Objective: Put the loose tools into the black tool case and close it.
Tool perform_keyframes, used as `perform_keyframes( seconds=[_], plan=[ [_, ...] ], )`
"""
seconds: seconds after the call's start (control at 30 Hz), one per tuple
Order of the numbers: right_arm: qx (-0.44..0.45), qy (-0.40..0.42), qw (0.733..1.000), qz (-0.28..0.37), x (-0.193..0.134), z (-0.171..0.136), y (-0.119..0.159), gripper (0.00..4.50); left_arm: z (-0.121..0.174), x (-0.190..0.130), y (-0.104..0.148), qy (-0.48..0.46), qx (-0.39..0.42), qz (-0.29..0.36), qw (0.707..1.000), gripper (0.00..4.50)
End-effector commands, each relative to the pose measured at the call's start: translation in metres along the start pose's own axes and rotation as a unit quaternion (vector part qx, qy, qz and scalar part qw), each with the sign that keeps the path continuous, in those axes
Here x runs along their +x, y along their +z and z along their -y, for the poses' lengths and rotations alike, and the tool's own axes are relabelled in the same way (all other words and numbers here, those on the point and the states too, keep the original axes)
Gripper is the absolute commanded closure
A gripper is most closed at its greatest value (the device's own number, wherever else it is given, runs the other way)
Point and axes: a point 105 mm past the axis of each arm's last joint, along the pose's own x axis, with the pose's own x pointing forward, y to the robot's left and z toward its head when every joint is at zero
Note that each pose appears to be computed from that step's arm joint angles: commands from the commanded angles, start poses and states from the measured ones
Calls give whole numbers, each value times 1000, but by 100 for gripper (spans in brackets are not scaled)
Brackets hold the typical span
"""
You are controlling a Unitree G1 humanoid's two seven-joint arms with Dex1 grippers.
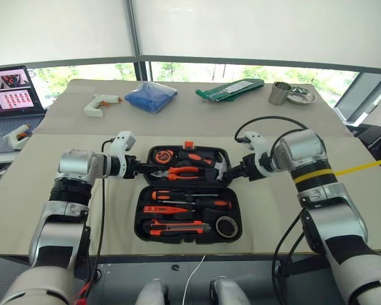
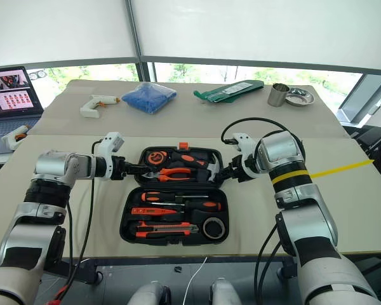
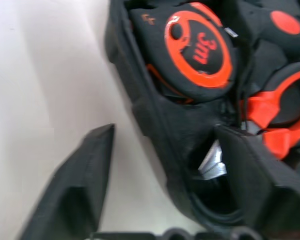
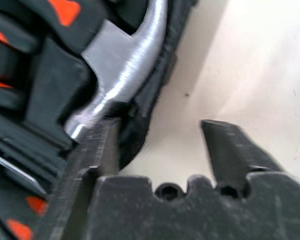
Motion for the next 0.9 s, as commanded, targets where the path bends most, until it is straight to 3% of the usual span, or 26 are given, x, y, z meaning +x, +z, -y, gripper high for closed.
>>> perform_keyframes(
  seconds=[0.03, 0.13, 0.2, 0.27, 0.33, 0.43, 0.57, 0.7, 0.8, 0.9],
  plan=[
    [18, -19, 999, 18, -4, 9, 6, 325, -7, -6, 14, 23, 2, 29, 999, 286],
    [24, -20, 999, 20, -3, 11, 5, 433, -4, -5, 16, 16, -9, 38, 999, 395],
    [29, -17, 999, 33, -3, 11, 8, 450, -3, -5, 17, 9, -18, 46, 999, 448],
    [28, 0, 997, 69, -6, 7, 17, 450, 0, -7, 19, -4, -23, 66, 998, 448],
    [1, 31, 989, 146, -12, -3, 37, 450, 1, -11, 20, -17, -28, 88, 996, 448],
    [-70, 25, 971, 228, -25, -8, 54, 450, 5, -20, 27, -44, 13, 161, 986, 448],
    [-312, -21, 884, 347, -53, -29, 58, 450, 0, -45, 27, -12, 144, 270, 952, 448],
    [-391, -56, 835, 384, -58, -31, 30, 450, 6, -60, 7, 6, 234, 339, 911, 448],
    [-474, -84, 793, 374, -51, -26, -2, 450, 11, -62, -21, 23, 269, 363, 892, 448],
    [-554, -102, 737, 374, -43, -22, -34, 450, 26, -56, -59, 14, 363, 330, 871, 448]
  ],
)
